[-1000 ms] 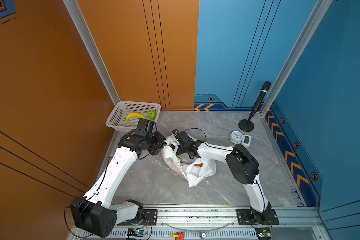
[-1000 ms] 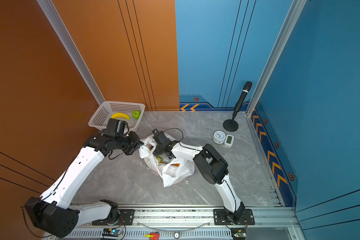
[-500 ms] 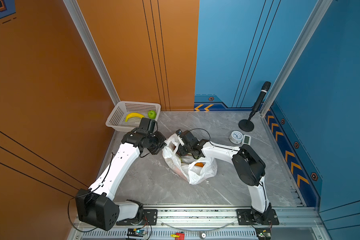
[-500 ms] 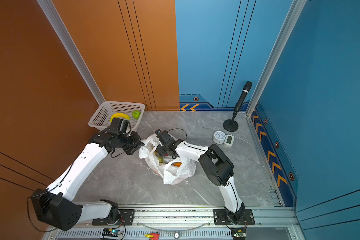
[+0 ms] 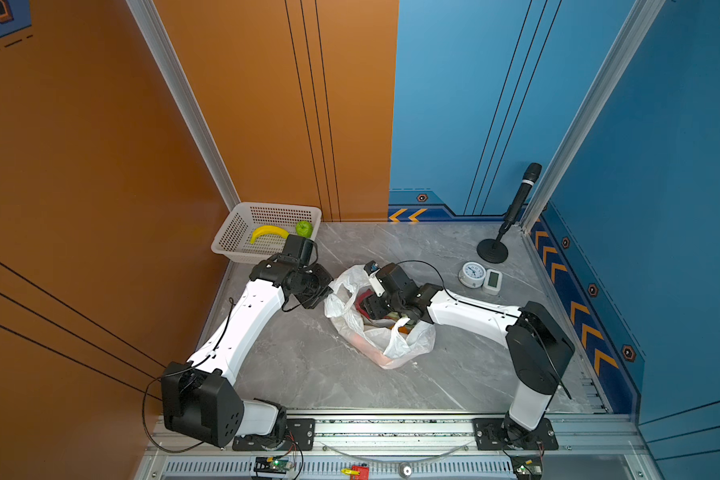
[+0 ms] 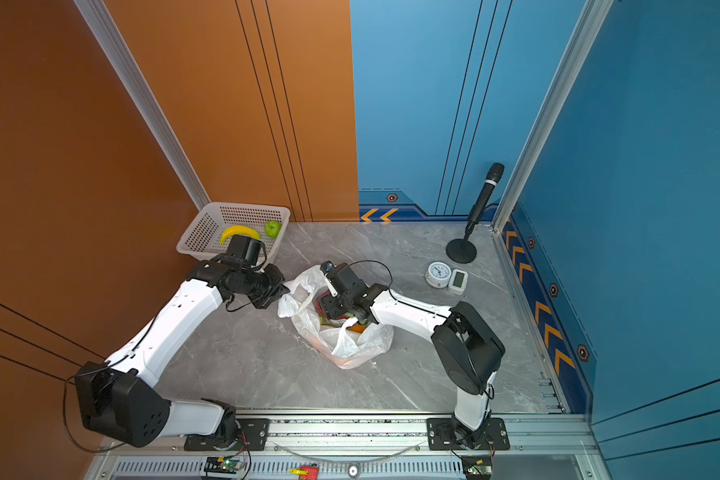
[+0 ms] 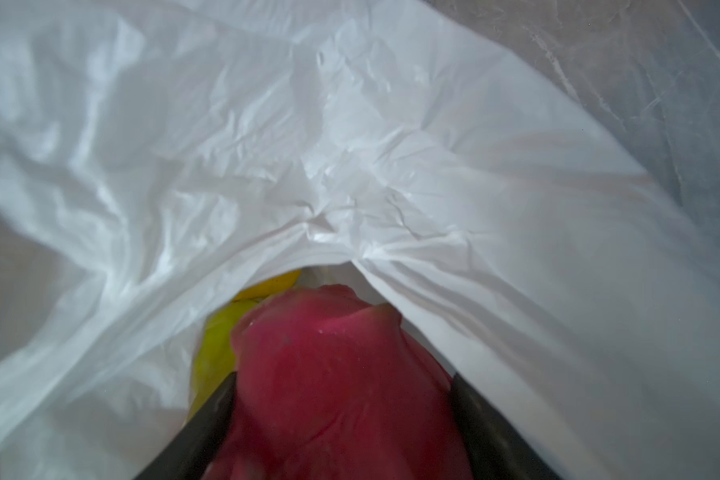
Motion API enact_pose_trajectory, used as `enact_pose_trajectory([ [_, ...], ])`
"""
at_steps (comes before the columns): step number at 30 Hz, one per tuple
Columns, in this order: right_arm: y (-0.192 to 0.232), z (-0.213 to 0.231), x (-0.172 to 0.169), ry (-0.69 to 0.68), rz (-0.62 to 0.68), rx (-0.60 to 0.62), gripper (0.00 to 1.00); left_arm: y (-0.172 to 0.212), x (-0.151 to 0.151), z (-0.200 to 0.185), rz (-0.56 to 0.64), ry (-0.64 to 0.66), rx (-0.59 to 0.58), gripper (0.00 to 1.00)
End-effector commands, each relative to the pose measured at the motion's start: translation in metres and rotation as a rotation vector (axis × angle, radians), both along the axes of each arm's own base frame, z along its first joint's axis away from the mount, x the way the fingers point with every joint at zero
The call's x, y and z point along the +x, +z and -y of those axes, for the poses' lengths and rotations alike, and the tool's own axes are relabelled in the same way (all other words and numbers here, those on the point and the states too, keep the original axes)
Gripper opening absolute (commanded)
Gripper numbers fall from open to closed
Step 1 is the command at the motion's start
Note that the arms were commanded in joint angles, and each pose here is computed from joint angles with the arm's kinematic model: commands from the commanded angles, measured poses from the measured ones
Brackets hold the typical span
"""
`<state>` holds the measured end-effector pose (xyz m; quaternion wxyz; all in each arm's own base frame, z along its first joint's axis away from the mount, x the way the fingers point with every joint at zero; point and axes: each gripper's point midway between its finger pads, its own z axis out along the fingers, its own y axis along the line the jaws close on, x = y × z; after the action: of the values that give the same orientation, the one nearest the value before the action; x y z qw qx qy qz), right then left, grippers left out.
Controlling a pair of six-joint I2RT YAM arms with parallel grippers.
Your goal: Untie the knot of the plastic bag and take out the fruit
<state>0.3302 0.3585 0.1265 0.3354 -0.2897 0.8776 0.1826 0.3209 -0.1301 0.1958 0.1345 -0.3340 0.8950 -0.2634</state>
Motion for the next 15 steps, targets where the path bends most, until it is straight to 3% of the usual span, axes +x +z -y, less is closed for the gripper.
enact_pose_trajectory([
  [1,0.018,0.001,-0.014,0.004,-0.009,0.064,0.47,0.003,0.006,-0.006,0.021,0.004,0.025,0.04],
  [7,0.051,0.005,-0.024,-0.011,0.009,0.176,0.46,0.003,0.007,-0.006,0.026,-0.008,0.034,0.07],
  [15,0.104,0.005,-0.024,-0.103,-0.031,0.435,0.47,0.011,0.011,-0.002,0.072,-0.051,0.038,0.15],
])
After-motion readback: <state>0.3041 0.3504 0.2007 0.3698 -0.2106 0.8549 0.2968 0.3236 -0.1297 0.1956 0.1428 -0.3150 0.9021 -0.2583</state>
